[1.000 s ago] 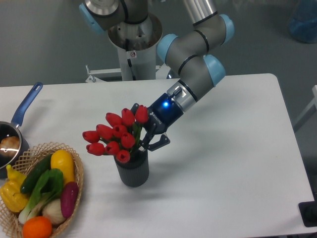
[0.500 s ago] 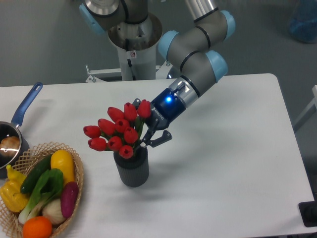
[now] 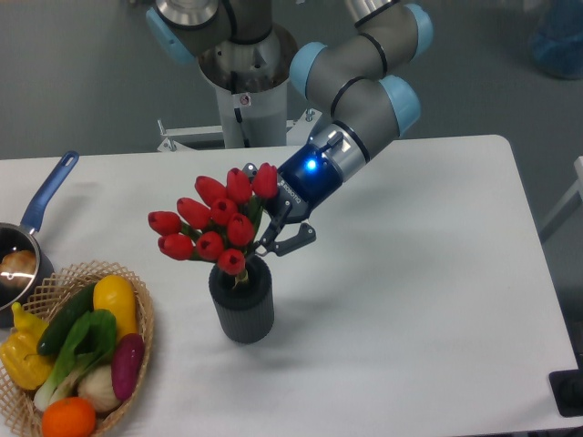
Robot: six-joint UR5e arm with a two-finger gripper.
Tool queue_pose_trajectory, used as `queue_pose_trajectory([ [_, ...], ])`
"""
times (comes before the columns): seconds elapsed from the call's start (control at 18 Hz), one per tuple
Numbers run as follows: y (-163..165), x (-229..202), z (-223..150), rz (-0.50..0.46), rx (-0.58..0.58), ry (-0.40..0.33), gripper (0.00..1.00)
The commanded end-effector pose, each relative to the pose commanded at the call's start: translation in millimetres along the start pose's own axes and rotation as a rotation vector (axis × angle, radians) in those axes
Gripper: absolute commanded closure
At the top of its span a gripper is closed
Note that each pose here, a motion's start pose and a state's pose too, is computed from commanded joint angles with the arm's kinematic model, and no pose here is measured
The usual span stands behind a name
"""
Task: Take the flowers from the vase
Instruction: 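Lift the gripped tulips straight up out of the grey vase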
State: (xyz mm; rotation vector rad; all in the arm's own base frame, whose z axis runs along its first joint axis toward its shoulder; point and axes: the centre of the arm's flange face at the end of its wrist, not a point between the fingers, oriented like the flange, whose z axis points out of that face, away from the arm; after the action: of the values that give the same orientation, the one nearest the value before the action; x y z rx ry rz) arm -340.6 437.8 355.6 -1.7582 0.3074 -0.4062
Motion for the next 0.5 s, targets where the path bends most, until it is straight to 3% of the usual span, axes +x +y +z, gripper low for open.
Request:
queue_pose_trajectory([
  [0.5, -26.4, 7.9, -9.8, -0.027, 0.022, -0.014, 0.45],
])
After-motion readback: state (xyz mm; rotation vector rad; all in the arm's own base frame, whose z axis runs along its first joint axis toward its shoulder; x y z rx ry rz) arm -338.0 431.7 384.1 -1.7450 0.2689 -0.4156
